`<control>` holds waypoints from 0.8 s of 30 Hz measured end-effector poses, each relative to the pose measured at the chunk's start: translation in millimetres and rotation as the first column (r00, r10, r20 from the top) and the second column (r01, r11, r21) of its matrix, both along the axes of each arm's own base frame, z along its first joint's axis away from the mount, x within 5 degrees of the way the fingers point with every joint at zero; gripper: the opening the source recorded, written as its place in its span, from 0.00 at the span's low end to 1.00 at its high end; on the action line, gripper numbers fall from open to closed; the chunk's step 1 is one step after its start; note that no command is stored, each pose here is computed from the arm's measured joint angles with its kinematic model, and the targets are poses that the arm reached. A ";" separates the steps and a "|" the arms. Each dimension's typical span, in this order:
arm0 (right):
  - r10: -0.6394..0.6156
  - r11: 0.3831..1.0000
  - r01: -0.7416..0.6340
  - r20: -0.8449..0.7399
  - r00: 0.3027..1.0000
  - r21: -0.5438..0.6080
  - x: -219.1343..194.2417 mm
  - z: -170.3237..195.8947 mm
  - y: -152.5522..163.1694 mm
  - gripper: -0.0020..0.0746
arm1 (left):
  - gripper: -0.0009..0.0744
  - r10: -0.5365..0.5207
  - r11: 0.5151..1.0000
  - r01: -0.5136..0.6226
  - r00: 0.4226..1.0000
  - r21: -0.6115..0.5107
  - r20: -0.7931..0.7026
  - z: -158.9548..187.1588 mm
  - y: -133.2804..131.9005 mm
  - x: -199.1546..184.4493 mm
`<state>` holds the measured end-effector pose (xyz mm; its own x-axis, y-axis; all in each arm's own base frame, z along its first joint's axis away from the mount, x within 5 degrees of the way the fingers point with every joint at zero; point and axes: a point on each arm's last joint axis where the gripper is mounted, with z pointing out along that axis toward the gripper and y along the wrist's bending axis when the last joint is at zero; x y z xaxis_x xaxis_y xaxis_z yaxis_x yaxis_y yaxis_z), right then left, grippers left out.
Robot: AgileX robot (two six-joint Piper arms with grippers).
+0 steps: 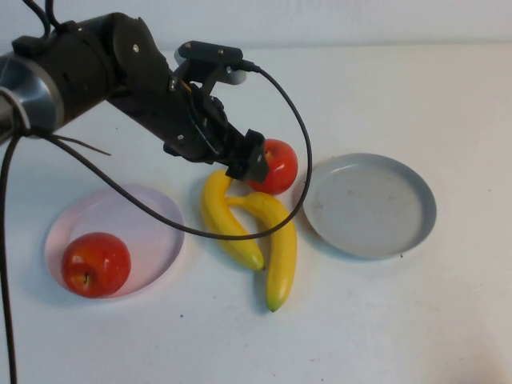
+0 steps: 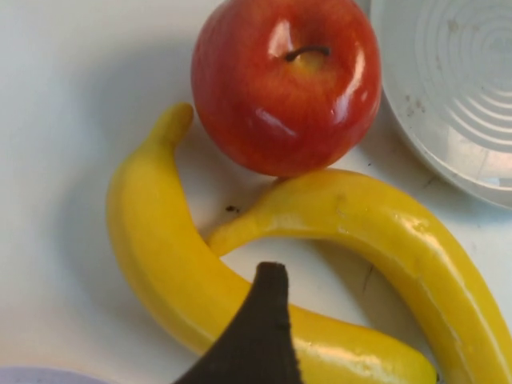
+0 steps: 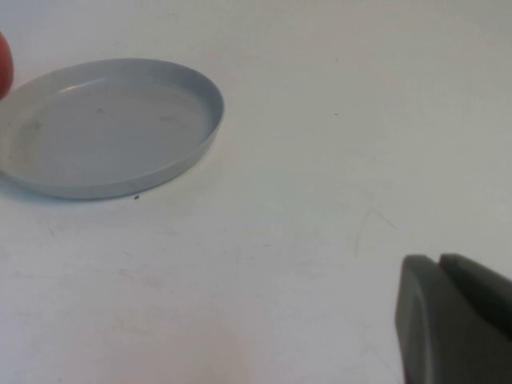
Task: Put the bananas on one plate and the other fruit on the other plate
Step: Put one type of fruit in the left plate
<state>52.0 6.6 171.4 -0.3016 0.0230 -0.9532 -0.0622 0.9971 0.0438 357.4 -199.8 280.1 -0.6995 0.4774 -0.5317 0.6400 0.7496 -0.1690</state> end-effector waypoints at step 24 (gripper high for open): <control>0.000 1.000 0.000 0.000 1.000 0.000 0.0 0.0 0.0 0.00 | 0.90 -0.067 0.996 0.061 0.993 0.063 0.098 -7.5 -31.5 48.0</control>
